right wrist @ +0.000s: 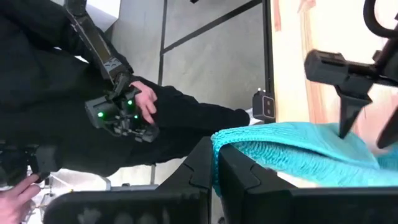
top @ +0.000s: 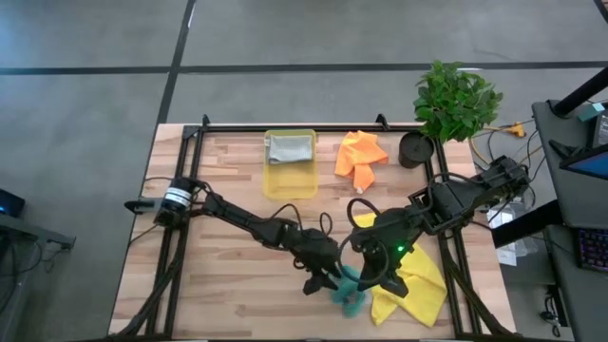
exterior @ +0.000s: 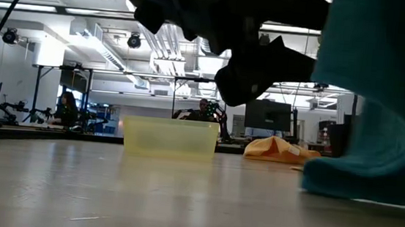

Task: Fold microfiber towels
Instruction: Fold the light blue microfiber cloth

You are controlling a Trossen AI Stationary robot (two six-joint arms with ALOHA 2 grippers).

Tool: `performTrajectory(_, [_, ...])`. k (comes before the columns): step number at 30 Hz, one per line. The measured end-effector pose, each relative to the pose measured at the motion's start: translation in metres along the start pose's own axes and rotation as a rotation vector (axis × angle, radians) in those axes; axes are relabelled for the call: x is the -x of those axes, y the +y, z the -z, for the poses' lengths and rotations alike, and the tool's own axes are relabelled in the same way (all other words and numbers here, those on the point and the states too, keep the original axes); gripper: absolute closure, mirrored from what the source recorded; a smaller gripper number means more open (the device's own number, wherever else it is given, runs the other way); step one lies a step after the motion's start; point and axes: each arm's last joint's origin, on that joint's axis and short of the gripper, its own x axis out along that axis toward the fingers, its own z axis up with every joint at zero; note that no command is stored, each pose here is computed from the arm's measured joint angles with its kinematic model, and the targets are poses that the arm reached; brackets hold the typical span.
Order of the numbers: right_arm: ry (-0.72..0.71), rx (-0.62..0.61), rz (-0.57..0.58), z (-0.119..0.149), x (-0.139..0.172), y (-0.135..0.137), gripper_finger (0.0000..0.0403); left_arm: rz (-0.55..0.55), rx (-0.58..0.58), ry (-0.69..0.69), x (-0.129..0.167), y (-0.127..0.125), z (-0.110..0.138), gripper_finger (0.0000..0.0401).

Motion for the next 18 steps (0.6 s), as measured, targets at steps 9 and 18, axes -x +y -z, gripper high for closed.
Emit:
performTrajectory(9, [-0.006,-0.013,-0.009,0.001,0.004,0.002,0.0394,-0.053,0.008,0.016,-0.007,0.011,0.009,0.0219])
performTrajectory(18, [0.136,0.012,0.000,0.033,-0.014,0.020,0.0394,0.038,0.086,-0.025,-0.031,0.026,0.025,0.0219])
